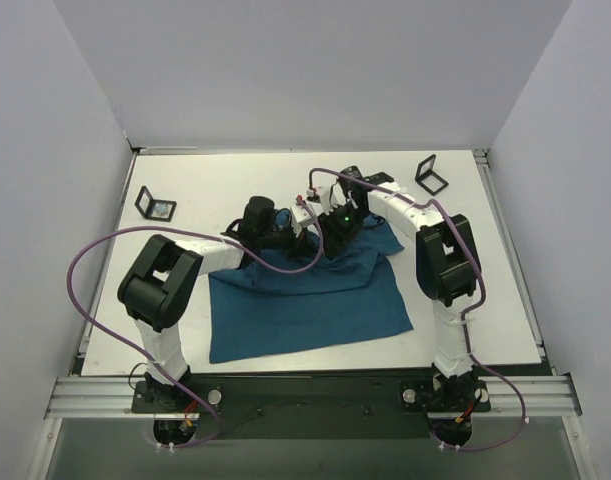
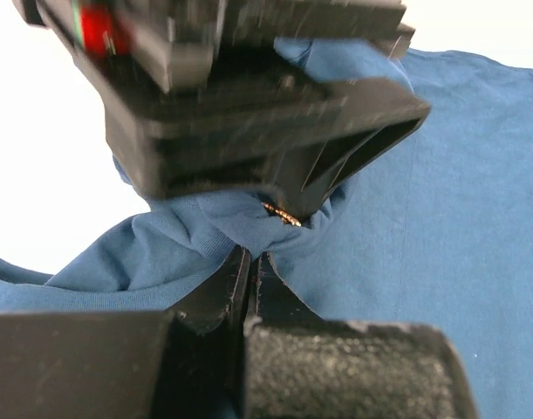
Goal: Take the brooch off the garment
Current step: Pass from the left arm to the right
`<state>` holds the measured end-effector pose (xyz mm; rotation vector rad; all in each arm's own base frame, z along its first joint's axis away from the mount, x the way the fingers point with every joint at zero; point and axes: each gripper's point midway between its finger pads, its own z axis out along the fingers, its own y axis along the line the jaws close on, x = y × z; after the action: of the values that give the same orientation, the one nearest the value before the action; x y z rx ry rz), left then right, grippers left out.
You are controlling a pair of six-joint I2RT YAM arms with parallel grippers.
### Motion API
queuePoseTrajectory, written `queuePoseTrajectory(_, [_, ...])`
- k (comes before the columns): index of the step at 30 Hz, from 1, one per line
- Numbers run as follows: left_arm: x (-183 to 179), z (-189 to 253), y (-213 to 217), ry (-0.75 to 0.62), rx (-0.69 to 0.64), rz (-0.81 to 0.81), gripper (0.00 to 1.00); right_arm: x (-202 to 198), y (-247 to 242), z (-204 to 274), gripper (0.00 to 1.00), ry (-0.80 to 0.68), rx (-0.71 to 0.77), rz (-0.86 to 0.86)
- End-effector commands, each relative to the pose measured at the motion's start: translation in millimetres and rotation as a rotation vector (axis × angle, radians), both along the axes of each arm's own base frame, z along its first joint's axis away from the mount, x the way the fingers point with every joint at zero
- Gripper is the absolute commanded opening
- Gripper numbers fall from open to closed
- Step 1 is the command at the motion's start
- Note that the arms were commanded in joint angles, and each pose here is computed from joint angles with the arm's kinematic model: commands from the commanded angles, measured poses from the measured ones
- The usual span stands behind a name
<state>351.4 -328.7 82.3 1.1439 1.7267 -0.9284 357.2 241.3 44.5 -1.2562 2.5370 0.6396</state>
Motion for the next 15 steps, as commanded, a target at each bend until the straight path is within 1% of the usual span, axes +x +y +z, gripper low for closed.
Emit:
queuePoseTrajectory(1, [10,18,-5,-0.042,-0.044,0.003,0.00,-5,9,38,0.52,-0.049,0.083,0.021])
queuePoseTrajectory(5, [9,18,-6,-0.037,-0.047,-0.001,0.00,-11,16,44,0.56,-0.030,0.131,0.041])
queuePoseTrajectory(15, [8,18,-5,-0.032,-0.047,-0.003,0.00,-10,25,41,0.58,0.042,0.184,0.031])
